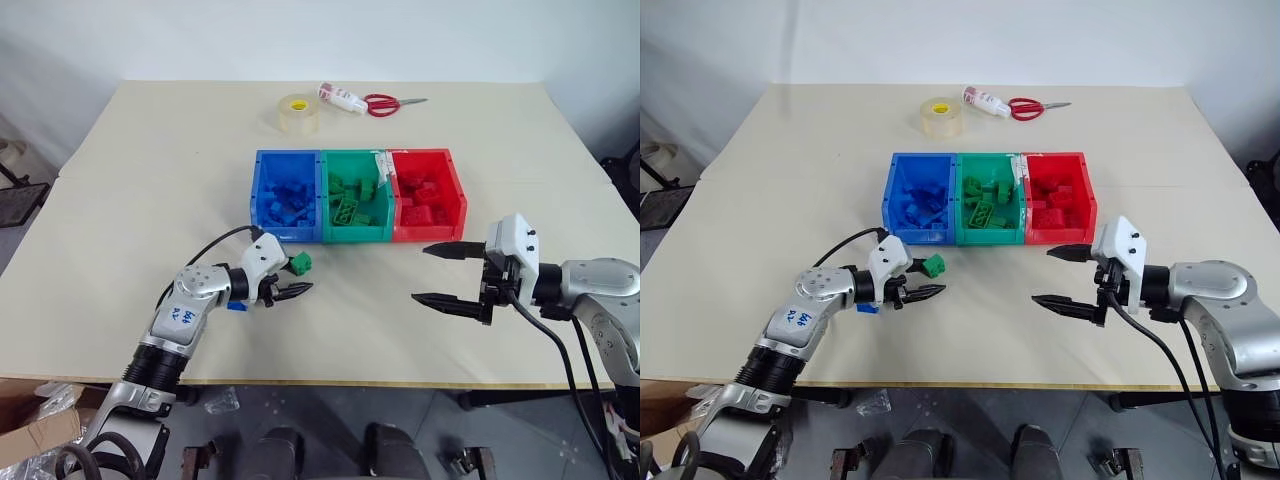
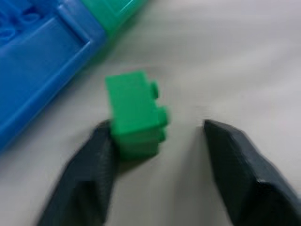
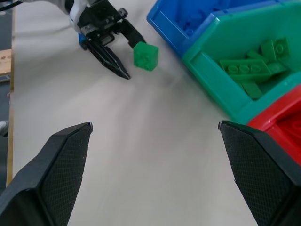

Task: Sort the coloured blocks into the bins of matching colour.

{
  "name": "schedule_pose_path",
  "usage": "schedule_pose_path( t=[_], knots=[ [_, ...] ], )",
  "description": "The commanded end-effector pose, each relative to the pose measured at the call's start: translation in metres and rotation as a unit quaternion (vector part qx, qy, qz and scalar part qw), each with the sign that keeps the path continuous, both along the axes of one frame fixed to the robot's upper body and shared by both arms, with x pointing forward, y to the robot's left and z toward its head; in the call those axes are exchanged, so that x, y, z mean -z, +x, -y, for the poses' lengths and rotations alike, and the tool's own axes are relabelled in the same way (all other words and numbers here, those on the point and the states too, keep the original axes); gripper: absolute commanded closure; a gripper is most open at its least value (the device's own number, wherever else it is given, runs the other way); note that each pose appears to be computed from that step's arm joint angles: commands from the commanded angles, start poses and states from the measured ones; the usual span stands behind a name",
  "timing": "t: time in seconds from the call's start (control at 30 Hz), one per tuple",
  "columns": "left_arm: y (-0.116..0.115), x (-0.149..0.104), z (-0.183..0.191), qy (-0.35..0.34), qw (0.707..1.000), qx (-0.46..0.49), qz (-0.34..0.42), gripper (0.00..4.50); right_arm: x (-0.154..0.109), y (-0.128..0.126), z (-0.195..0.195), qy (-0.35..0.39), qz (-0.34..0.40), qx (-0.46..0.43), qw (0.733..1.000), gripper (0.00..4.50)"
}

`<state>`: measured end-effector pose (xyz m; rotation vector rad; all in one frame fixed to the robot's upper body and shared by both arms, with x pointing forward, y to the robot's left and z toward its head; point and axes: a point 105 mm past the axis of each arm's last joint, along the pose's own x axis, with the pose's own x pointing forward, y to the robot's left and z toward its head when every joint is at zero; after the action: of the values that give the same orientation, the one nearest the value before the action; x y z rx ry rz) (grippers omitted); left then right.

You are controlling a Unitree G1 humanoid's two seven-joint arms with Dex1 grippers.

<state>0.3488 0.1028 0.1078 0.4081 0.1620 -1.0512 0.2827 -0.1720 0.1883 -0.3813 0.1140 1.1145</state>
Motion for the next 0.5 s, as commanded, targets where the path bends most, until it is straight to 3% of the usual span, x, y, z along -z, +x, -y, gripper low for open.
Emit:
schedule_pose_path(
  t=[0.03,0.1,0.37,0.5],
  knots=[
    [-0.007,0.003,0.007,0.0,1.0,0.026,-0.005,2.99,-0.014,-0.003,0.002,-0.001,0.029,-0.001,1.0,0.0],
    [-0.011,-0.006,0.012,-0.018,0.999,0.045,0.009,3.58,-0.015,-0.002,0.003,-0.002,0.03,0.001,1.0,0.0],
    [-0.014,-0.057,0.043,-0.108,0.987,0.092,0.07,3.59,-0.015,0.0,0.002,0.0,0.035,0.007,0.999,0.0],
    [0.005,-0.083,0.055,-0.148,0.982,0.064,0.096,3.59,-0.015,-0.001,0.003,0.003,0.038,0.013,0.999,0.0]
  ],
)
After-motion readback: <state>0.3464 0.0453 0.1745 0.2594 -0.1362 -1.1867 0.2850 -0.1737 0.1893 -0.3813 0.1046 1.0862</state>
